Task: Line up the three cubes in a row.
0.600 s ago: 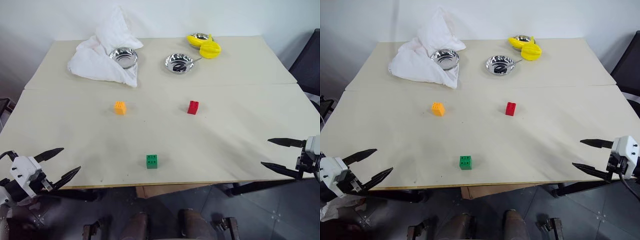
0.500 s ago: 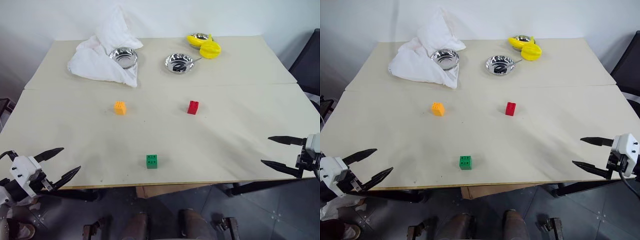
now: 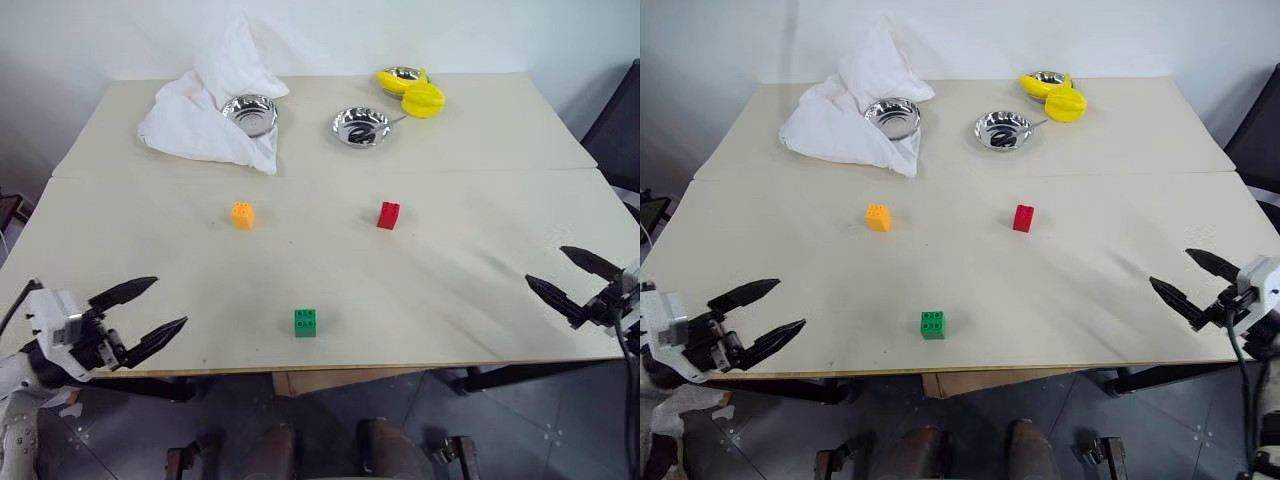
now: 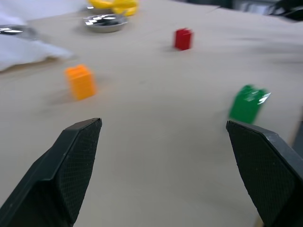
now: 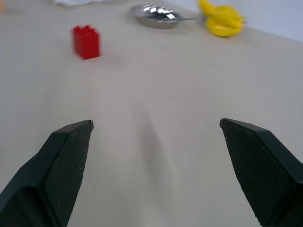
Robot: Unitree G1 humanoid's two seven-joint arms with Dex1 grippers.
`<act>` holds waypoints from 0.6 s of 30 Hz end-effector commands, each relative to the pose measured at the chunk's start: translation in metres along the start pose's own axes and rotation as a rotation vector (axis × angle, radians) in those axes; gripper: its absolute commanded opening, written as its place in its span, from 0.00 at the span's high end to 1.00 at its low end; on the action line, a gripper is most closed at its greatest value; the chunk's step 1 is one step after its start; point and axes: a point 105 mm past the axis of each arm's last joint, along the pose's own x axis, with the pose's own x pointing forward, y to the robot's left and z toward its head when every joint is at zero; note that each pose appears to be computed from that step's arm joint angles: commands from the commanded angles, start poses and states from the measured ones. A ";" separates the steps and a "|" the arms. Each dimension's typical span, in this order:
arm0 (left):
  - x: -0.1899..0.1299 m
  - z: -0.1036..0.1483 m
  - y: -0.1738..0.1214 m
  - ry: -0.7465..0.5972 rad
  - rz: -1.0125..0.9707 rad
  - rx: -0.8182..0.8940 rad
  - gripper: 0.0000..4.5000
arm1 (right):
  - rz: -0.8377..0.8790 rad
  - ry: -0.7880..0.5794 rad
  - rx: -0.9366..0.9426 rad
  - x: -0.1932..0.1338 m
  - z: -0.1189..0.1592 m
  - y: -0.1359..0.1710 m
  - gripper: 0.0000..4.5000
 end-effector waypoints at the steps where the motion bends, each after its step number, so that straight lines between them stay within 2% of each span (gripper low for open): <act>1: 0.009 0.009 -0.006 -0.027 -0.041 0.007 0.00 | 0.065 -0.038 -0.035 0.014 0.016 0.013 0.00; 7: 0.022 0.013 -0.006 -0.043 -0.090 -0.007 0.00 | 0.224 -0.004 -0.049 0.075 0.036 0.039 0.00; 12: 0.040 0.020 -0.010 -0.068 -0.150 -0.005 0.00 | 0.266 0.143 -0.075 0.144 0.036 0.059 0.00; 18: 0.048 0.016 -0.011 -0.072 -0.153 -0.017 0.00 | 0.241 0.159 -0.121 0.198 0.040 0.071 0.00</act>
